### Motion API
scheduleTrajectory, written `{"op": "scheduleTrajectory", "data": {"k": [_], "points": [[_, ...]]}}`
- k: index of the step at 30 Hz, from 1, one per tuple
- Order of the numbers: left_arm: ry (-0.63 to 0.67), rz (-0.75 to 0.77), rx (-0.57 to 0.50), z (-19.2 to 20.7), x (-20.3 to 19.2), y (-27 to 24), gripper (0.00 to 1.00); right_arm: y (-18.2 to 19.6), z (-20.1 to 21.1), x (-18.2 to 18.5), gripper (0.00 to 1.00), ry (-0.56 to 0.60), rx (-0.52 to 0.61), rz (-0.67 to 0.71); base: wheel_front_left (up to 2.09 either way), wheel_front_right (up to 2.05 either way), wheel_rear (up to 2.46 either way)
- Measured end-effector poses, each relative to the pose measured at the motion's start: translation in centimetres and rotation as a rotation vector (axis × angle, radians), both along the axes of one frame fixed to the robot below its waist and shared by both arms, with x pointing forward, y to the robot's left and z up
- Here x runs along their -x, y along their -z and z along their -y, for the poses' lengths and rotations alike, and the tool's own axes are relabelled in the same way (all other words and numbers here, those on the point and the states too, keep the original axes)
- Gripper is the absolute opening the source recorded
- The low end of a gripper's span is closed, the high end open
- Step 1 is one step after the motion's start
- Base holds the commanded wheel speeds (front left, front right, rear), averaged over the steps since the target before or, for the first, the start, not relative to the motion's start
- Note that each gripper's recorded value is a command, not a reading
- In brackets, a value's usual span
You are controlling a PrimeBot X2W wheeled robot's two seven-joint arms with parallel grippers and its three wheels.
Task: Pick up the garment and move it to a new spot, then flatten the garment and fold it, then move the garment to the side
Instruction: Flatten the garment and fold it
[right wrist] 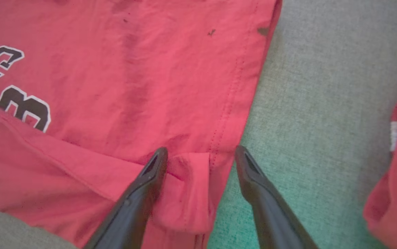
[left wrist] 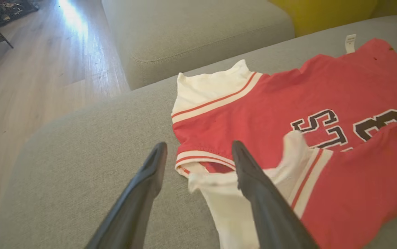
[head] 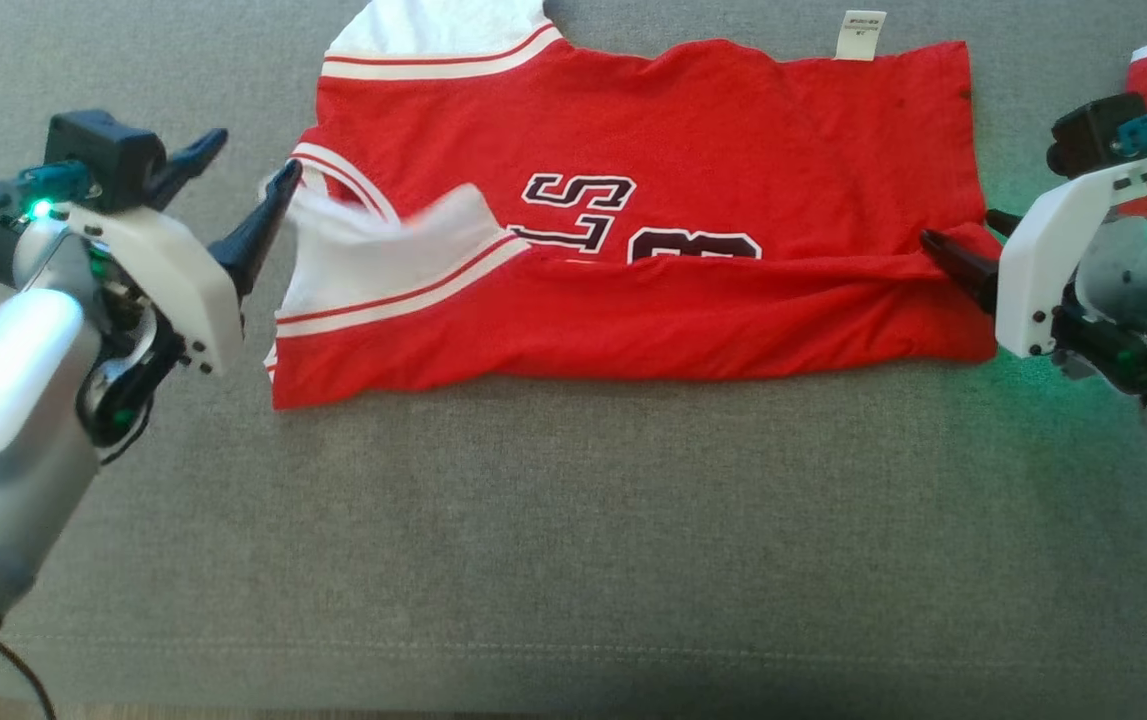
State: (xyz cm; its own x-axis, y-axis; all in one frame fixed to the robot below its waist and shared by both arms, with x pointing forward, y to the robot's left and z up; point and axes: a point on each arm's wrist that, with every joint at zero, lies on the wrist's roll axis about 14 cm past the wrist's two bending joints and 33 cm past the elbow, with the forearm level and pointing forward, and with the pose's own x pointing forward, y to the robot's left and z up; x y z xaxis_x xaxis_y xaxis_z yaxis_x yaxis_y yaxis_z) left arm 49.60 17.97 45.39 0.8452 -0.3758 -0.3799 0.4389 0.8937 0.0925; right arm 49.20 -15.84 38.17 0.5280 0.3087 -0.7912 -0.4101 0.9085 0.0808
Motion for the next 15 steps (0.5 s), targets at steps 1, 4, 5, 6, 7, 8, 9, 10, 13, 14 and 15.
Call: {"op": "scheduleTrajectory", "data": {"k": [1,4,5,6,7,8,9,10,13,14,15], "points": [[-0.012,0.010,0.001,-0.1,-0.2,0.0,1.00,0.1,-0.1,0.0,1.00,0.003,-0.004,0.003,0.00,0.00,0.00],[-0.050,0.063,0.031,0.1,-0.8,-0.6,1.00,-0.1,-0.1,-0.3,1.00,0.017,-0.022,0.027,0.00,0.00,0.00],[-0.068,0.088,0.048,0.1,-1.1,-1.0,1.00,-0.4,-0.2,-0.5,1.00,0.022,-0.031,0.048,0.00,0.00,0.00],[-0.091,0.114,0.074,0.1,-1.3,-1.6,1.00,-0.7,-0.1,-0.8,1.00,0.033,-0.043,0.075,0.00,0.00,0.00],[-0.136,0.159,0.122,0.0,-1.7,-2.7,1.00,-1.7,-0.2,-1.5,1.00,0.046,-0.067,0.138,0.00,0.00,0.00],[-0.170,0.180,0.155,-0.1,-1.8,-3.2,1.00,-2.3,-0.3,-1.9,1.00,0.055,-0.086,0.178,0.00,0.00,0.00],[-0.198,0.191,0.182,-0.2,-1.7,-3.5,1.00,-3.0,-0.4,-2.3,1.00,0.066,-0.107,0.218,0.00,0.00,0.00],[-0.223,0.193,0.207,-0.2,-1.5,-3.6,1.00,-3.7,-0.5,-2.6,1.00,0.071,-0.120,0.260,0.00,0.00,0.00],[-0.307,0.200,0.295,-0.3,0.0,-3.7,1.00,-5.8,-0.9,-3.2,1.00,0.094,-0.173,0.379,0.00,0.00,0.00],[-0.333,0.214,0.330,-0.3,0.5,-4.2,1.00,-6.5,-1.0,-3.3,1.00,0.100,-0.189,0.419,0.00,0.00,0.00],[-0.357,0.234,0.361,-0.3,0.9,-4.8,1.00,-7.1,-1.1,-3.3,1.00,0.102,-0.201,0.456,0.00,0.00,0.00]]}}
